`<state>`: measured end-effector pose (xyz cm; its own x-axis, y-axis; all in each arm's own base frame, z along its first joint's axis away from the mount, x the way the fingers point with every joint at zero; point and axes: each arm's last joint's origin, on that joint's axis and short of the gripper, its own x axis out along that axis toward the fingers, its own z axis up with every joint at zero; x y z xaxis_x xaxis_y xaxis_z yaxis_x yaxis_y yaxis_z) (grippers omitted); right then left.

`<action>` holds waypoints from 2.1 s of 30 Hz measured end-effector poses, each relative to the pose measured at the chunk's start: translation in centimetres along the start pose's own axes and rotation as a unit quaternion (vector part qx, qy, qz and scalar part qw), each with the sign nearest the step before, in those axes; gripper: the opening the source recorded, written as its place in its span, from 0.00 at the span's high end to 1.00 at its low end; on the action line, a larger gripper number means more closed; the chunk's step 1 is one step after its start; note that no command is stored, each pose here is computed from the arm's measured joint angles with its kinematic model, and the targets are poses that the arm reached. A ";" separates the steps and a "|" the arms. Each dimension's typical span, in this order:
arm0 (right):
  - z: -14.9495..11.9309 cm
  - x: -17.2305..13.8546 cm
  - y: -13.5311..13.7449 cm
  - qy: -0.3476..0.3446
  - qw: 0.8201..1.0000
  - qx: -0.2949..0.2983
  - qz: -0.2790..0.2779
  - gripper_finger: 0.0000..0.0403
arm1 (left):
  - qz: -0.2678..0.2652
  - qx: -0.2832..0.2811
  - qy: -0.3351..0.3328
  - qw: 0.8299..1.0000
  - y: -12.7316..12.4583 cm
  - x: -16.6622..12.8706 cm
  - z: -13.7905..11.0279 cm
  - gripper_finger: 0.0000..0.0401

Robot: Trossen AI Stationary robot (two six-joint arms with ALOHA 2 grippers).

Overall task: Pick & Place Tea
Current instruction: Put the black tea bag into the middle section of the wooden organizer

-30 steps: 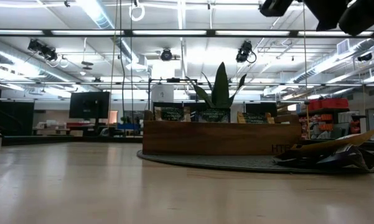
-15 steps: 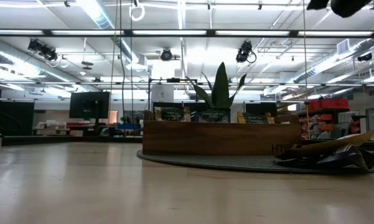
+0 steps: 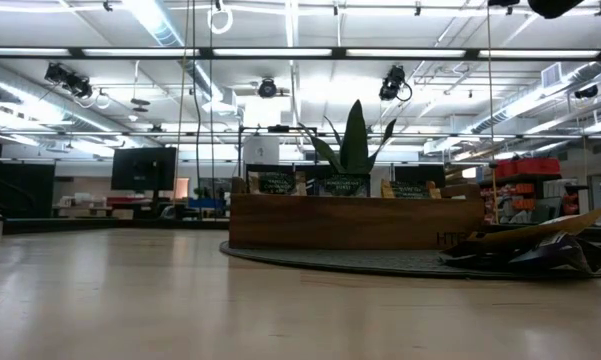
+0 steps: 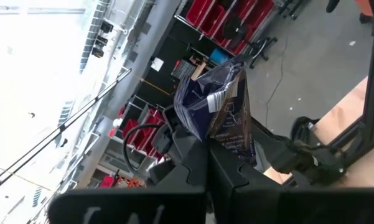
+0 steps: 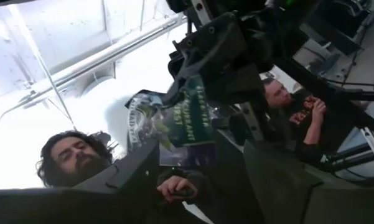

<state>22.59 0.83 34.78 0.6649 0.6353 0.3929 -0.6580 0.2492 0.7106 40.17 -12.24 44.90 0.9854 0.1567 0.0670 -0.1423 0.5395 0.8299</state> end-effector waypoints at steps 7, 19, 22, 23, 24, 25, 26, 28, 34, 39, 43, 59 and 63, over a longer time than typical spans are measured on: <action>0.1 0.0 0.4 -0.004 1.000 -0.007 0.017 0.43 | 0.001 -0.001 0.006 1.000 0.3 0.4 -0.6 1.00; -0.1 0.2 0.7 -0.006 0.999 -0.028 0.029 0.46 | -0.001 -0.015 0.007 1.000 0.5 0.6 -1.1 1.00; -0.1 0.2 0.7 -0.009 0.999 -0.034 0.028 0.53 | -0.002 -0.018 0.007 1.000 0.5 0.6 -1.1 1.00; -0.1 0.2 0.7 -0.009 0.999 -0.037 0.028 0.56 | -0.002 -0.017 0.008 1.000 0.5 0.6 -1.1 1.00; -0.1 0.2 0.7 -0.010 0.999 -0.039 0.027 0.58 | -0.002 -0.018 0.007 1.000 0.5 0.6 -1.1 1.00; -0.1 0.2 0.7 -0.011 0.999 -0.042 0.026 0.61 | -0.002 -0.018 0.007 1.000 0.5 0.6 -1.1 1.00; -0.1 0.2 0.7 -0.011 0.999 -0.045 0.026 0.64 | -0.002 -0.019 0.007 1.000 0.5 0.6 -1.1 1.00; -0.1 0.2 0.6 -0.012 0.998 -0.050 0.026 0.71 | -0.002 -0.019 0.007 1.000 0.5 0.6 -1.0 1.00; -0.1 0.2 0.6 -0.014 0.997 -0.074 0.022 0.93 | -0.005 -0.017 0.009 1.000 0.4 0.6 -1.1 1.00; -0.2 0.2 0.4 -0.010 0.997 -0.080 0.016 0.98 | -0.008 -0.031 0.012 0.999 0.4 0.6 -1.1 1.00; -0.2 0.2 0.3 -0.008 0.996 -0.084 0.009 0.99 | -0.008 -0.063 0.014 0.998 0.3 0.6 -1.2 0.98; 0.0 -0.2 -0.4 0.004 0.996 -0.092 -0.019 1.00 | 0.105 -0.244 0.096 0.959 1.1 -2.5 1.3 0.73; -0.2 -0.6 -1.2 0.011 0.991 -0.110 -0.080 1.00 | 0.165 -0.351 0.124 0.913 1.6 -3.3 1.3 0.67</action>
<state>22.92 0.30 33.56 0.7605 0.5896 0.2721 -0.6080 0.4994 0.6171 36.78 -13.02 46.70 0.8390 0.5418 0.0503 -0.5384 0.8131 0.2211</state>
